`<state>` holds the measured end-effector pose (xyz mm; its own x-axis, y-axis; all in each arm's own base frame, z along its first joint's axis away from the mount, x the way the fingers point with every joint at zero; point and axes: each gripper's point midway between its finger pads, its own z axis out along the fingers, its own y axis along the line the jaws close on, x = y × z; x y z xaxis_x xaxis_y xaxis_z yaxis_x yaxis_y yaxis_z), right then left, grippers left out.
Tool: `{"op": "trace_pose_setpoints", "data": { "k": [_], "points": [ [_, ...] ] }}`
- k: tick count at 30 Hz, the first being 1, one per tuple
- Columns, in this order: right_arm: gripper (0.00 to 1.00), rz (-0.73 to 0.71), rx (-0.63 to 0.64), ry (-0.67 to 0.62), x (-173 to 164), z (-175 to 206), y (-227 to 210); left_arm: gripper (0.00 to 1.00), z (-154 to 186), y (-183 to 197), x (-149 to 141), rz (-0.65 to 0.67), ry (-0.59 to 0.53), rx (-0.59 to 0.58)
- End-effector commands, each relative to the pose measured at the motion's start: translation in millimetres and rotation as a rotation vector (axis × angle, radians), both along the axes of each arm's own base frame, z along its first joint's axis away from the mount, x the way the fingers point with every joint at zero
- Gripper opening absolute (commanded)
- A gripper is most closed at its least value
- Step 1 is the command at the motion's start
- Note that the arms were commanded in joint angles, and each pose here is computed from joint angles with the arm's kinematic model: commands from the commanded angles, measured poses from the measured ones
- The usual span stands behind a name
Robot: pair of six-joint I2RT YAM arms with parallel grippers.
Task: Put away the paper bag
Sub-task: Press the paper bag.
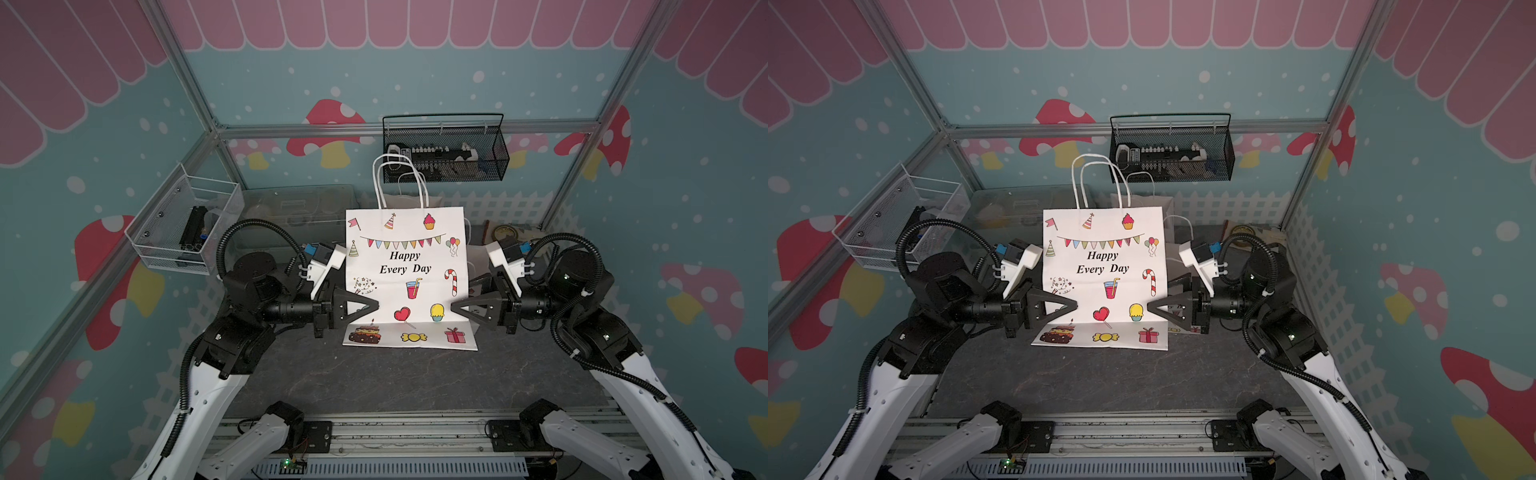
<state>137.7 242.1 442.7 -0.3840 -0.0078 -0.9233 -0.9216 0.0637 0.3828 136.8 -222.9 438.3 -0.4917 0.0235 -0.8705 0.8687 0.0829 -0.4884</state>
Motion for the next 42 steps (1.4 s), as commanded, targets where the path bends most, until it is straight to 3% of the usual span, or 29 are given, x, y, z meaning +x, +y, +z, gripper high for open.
{"op": "trace_pose_setpoints", "data": {
  "k": [1, 4, 11, 19, 25, 30, 33, 36, 42],
  "points": [
    [0.34, 0.018, -0.012, -0.017, -4, -3, 3, 0.00, 11, 2, -6, 0.012, -0.042, -0.011],
    [0.25, 0.015, -0.019, -0.018, -3, -6, 5, 0.00, 13, 1, -6, 0.011, -0.046, -0.017],
    [0.21, 0.022, -0.011, -0.025, 0, -5, 10, 0.00, 12, -5, -11, -0.028, -0.048, -0.020],
    [0.02, 0.000, -0.020, -0.041, 1, -7, 9, 0.01, 12, -5, -13, -0.028, -0.047, -0.021],
    [0.00, 0.000, -0.005, -0.058, -2, 5, 7, 0.21, 14, -4, -20, -0.044, -0.043, -0.028],
    [0.00, 0.013, 0.002, -0.044, -3, 11, 5, 0.69, 10, -3, -30, -0.080, -0.039, -0.030],
    [0.00, 0.004, 0.000, -0.038, 0, 12, 0, 0.87, 11, 0, -41, -0.111, -0.059, -0.037],
    [0.00, 0.002, 0.003, -0.018, 3, 14, -5, 0.98, 13, 2, -50, -0.134, -0.079, -0.046],
    [0.00, 0.039, 0.019, 0.018, 6, 22, -4, 0.99, 14, -2, -64, -0.189, -0.106, -0.052]
  ]
}}
